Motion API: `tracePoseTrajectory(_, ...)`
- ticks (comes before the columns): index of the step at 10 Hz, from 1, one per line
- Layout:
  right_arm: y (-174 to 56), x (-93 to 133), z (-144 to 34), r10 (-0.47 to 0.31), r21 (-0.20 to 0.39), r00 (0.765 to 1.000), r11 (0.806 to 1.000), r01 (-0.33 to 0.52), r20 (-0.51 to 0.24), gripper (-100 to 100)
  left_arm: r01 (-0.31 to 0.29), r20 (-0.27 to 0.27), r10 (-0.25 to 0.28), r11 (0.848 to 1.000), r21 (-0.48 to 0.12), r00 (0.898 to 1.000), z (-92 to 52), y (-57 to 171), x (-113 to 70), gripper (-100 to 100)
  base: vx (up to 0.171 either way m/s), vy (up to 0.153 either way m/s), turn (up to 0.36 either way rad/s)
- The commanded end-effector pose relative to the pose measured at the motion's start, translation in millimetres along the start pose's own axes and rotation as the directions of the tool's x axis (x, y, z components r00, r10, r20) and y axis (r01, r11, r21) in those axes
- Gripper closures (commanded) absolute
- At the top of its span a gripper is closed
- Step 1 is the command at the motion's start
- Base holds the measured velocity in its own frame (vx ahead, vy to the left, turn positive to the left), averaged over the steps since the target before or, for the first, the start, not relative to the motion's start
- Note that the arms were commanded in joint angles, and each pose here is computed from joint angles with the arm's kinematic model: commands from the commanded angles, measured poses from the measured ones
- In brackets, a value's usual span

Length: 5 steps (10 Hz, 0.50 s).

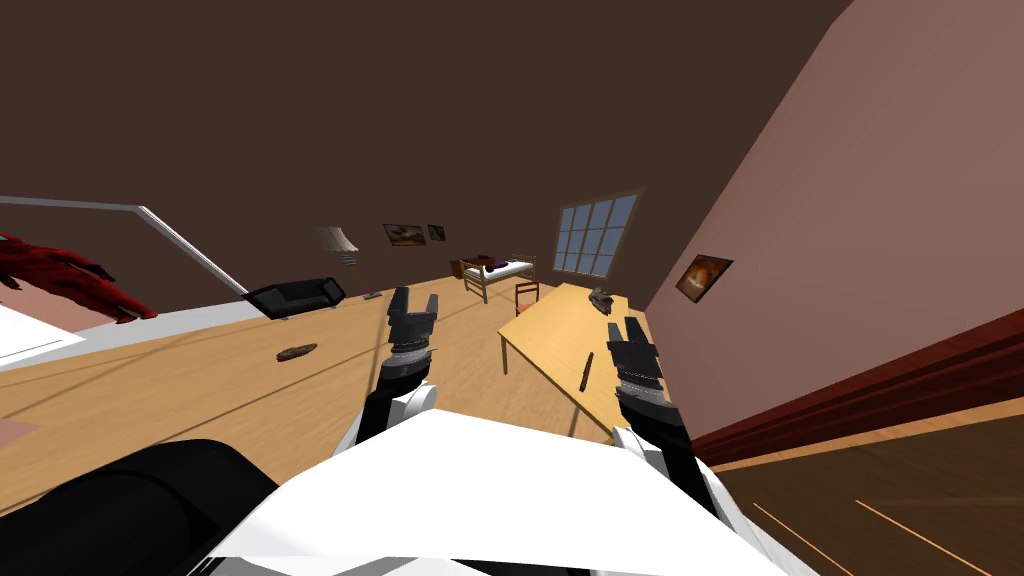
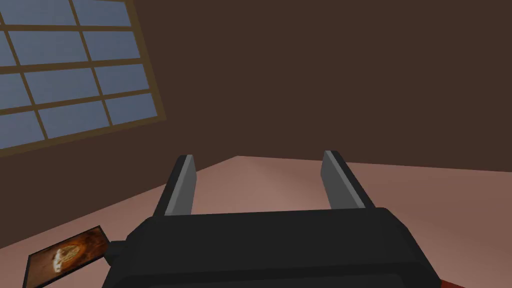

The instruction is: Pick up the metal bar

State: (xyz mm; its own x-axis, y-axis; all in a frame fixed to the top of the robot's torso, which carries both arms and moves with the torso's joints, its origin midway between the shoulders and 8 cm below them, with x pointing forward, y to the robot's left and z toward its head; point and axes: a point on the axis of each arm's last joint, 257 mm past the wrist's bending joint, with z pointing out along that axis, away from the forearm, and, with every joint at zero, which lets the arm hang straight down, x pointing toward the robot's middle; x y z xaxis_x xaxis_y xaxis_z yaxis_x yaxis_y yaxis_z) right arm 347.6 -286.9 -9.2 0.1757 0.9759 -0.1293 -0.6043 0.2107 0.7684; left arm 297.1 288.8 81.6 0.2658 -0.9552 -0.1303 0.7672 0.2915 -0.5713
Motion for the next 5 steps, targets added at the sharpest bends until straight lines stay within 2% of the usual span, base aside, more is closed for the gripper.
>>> tracePoseTrajectory(1, -3.4, 12.3, 2.5, -0.016, -0.004, 0.998, 1.0, 0.016, -0.057, -100, 0.0, 0.0, 0.0, 1.0, 0.0, 1.0, 0.0, 0.0, 0.0, 0, -0.064, 0.002, 0.009)
tracePoseTrajectory(5, -16.4, 49.3, 7.5, -0.058, -0.019, 0.979, 0.998, 0.056, -0.195, -100, 0.0, 0.0, 0.0, 1.0, 0.0, 1.0, 0.1, 0.0, 0.0, 0, -0.136, 0.009, 0.023)
